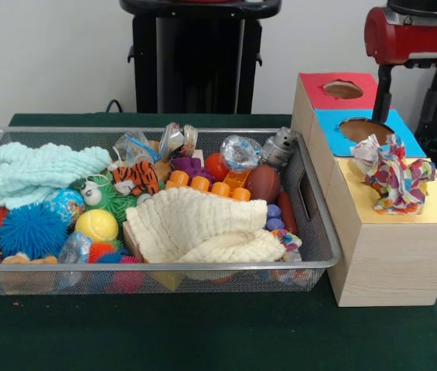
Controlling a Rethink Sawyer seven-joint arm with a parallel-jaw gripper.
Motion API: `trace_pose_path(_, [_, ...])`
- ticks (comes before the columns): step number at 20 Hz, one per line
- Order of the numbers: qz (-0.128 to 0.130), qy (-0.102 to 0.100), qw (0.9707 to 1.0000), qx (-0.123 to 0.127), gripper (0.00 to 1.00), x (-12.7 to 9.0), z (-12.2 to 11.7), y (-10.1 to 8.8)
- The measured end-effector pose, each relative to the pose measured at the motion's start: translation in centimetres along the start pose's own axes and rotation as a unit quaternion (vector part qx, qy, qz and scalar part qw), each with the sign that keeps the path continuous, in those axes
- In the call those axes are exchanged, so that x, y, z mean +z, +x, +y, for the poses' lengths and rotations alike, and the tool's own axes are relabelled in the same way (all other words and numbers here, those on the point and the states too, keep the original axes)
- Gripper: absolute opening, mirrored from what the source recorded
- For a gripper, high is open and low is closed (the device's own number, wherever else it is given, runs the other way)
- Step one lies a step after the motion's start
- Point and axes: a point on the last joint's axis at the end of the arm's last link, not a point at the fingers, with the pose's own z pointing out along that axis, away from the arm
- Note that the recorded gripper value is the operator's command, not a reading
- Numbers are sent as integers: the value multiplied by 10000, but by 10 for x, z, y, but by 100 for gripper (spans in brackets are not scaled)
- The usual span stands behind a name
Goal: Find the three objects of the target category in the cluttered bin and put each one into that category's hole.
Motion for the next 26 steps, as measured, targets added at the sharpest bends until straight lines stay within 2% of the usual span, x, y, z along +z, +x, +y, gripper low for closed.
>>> trace_pose_path(4, [11, 19, 10000, 16, 100, 0, -2, 1])
trace_pose_path(5, [12, 29, 10000, 20, 0, 0, -3, 1])
trace_pose_path(18, [15, 57, 10000, 7, 0, -2, 2, 3])
trace_pose_path(26, [46, 150, 9999, -71, 0, 2, 13, 12])
